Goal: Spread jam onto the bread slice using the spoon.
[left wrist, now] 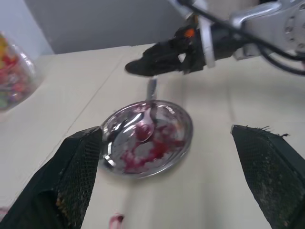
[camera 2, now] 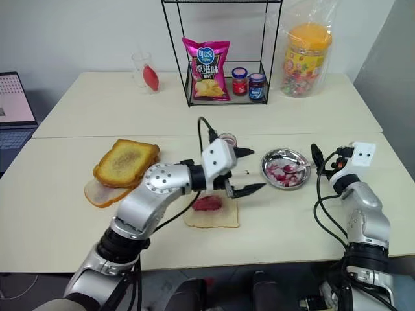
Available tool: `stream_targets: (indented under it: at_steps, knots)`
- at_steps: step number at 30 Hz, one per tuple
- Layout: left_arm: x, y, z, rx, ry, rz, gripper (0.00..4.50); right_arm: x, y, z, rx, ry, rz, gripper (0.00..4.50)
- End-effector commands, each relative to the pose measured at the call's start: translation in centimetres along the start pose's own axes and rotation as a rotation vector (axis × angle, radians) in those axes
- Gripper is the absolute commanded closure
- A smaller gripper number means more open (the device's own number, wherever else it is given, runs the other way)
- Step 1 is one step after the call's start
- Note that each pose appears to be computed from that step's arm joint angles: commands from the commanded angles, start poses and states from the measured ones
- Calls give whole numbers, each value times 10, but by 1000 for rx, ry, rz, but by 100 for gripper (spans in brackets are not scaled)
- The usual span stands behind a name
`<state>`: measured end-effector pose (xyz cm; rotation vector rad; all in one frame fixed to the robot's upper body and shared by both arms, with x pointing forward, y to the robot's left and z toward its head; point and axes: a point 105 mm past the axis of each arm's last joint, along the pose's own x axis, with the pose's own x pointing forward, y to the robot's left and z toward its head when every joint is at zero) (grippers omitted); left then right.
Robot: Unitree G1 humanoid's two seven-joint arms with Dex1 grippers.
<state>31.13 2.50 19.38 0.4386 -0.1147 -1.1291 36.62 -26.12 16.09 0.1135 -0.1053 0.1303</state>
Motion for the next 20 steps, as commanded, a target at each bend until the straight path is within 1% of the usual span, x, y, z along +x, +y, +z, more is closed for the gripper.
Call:
stream_targets:
  at_steps: [1,3,6,8,10,13,16,20]
  knots:
    - [-42,27,1,13,39,108,0,-13,16,42,-64,-81,144,2]
    - [-72,45,-14,25,130,175,0,-24,32,47,-87,-48,275,2]
    - [-103,59,-27,32,226,237,0,-43,47,39,-221,58,429,2]
    - [-123,56,-37,44,293,221,0,-59,52,32,-309,143,531,2]
    - [-145,48,-48,30,370,179,0,-76,55,28,-353,225,618,2]
    - [-173,41,-58,-13,443,153,0,-97,57,22,-414,336,725,2]
    - [-191,43,-60,-14,468,170,0,-103,56,27,-438,348,754,2]
    - [-182,38,-55,-16,404,157,0,-98,56,38,-466,286,763,2]
